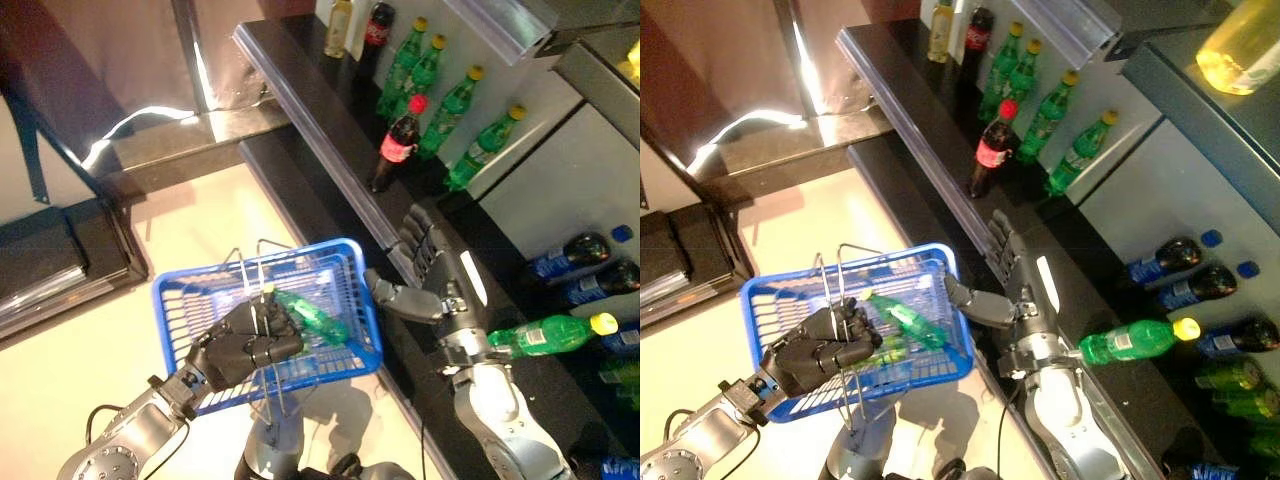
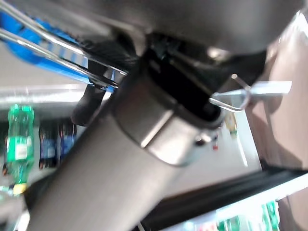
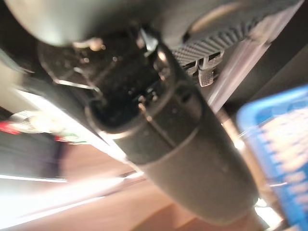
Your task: Pick up the drink and place into the basket.
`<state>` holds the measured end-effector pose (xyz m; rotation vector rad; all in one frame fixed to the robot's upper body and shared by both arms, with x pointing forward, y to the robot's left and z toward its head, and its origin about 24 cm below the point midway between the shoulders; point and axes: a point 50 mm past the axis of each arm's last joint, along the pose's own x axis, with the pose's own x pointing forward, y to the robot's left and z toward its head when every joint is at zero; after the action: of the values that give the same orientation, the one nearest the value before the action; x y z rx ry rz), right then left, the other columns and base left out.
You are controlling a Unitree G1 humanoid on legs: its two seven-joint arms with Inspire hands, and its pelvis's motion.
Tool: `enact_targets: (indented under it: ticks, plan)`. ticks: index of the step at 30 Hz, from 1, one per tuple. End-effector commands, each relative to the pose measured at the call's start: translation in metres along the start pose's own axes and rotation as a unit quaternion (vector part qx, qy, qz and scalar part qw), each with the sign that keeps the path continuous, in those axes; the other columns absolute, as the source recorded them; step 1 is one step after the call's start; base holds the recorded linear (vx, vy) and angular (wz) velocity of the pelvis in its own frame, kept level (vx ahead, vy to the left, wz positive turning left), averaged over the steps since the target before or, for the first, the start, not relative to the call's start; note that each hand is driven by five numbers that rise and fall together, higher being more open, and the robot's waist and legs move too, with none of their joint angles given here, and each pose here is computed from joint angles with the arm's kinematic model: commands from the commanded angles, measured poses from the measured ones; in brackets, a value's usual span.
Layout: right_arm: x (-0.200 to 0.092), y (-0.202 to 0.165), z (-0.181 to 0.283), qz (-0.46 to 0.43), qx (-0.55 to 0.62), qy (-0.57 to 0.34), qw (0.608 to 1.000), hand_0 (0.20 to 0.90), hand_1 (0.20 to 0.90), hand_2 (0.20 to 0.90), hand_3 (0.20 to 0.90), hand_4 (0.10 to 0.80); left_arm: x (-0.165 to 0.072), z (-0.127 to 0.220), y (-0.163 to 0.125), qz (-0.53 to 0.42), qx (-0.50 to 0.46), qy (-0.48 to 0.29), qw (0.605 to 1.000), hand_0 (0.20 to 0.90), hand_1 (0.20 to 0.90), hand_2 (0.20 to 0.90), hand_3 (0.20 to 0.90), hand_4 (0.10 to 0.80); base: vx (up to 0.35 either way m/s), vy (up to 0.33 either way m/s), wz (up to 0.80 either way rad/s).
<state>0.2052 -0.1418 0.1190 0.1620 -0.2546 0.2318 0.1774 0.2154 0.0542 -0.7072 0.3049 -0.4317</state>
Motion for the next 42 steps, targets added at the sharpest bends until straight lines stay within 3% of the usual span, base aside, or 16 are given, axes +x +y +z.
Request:
enact_targets:
  ticks: [1, 7, 18, 25, 29, 42]
  plan:
    - [-0.005, 0.009, 0.022, 0.109, 0.109, -0.074, 0.985, 0.9, 0.9, 0.9, 0.9, 0.8, 0.01, 0.05, -0.065, -0.218, -0.016, -0.202, 0.955, 0.3, 0.3, 0.3, 0.2, 0.1, 0.06, 0.142, -0.24]
    - [-0.016, 0.005, 0.01, 0.145, 0.233, -0.059, 0.96, 0.9, 0.9, 0.9, 0.9, 0.8, 0.006, 0.025, -0.038, -0.138, -0.032, -0.192, 0.971, 0.3, 0.3, 0.3, 0.2, 0.1, 0.025, 0.078, -0.15]
    - [-0.055, -0.023, -0.034, 0.137, 0.276, 0.049, 0.95, 0.9, 0.9, 0.9, 0.9, 0.8, -0.019, -0.002, 0.017, 0.038, -0.013, -0.193, 0.98, 0.3, 0.3, 0.3, 0.2, 0.1, -0.103, 0.003, -0.15]
    - [-0.084, -0.034, -0.086, 0.114, 0.303, 0.155, 0.933, 0.9, 0.9, 0.9, 0.9, 0.8, -0.032, -0.025, 0.068, 0.206, -0.039, -0.21, 0.955, 0.3, 0.3, 0.3, 0.2, 0.1, -0.225, -0.069, -0.42]
    - [-0.098, -0.036, -0.119, 0.074, 0.298, 0.229, 0.924, 0.9, 0.9, 0.9, 0.9, 0.8, -0.028, -0.043, 0.094, 0.303, -0.057, -0.191, 0.932, 0.3, 0.3, 0.3, 0.2, 0.1, -0.235, -0.114, -0.22]
    - [-0.133, -0.06, -0.173, 0.007, 0.158, 0.437, 0.885, 0.9, 0.9, 0.9, 0.9, 0.8, -0.029, -0.102, 0.122, 0.435, -0.165, -0.169, 0.869, 0.3, 0.3, 0.3, 0.2, 0.1, -0.226, -0.2, -0.24]
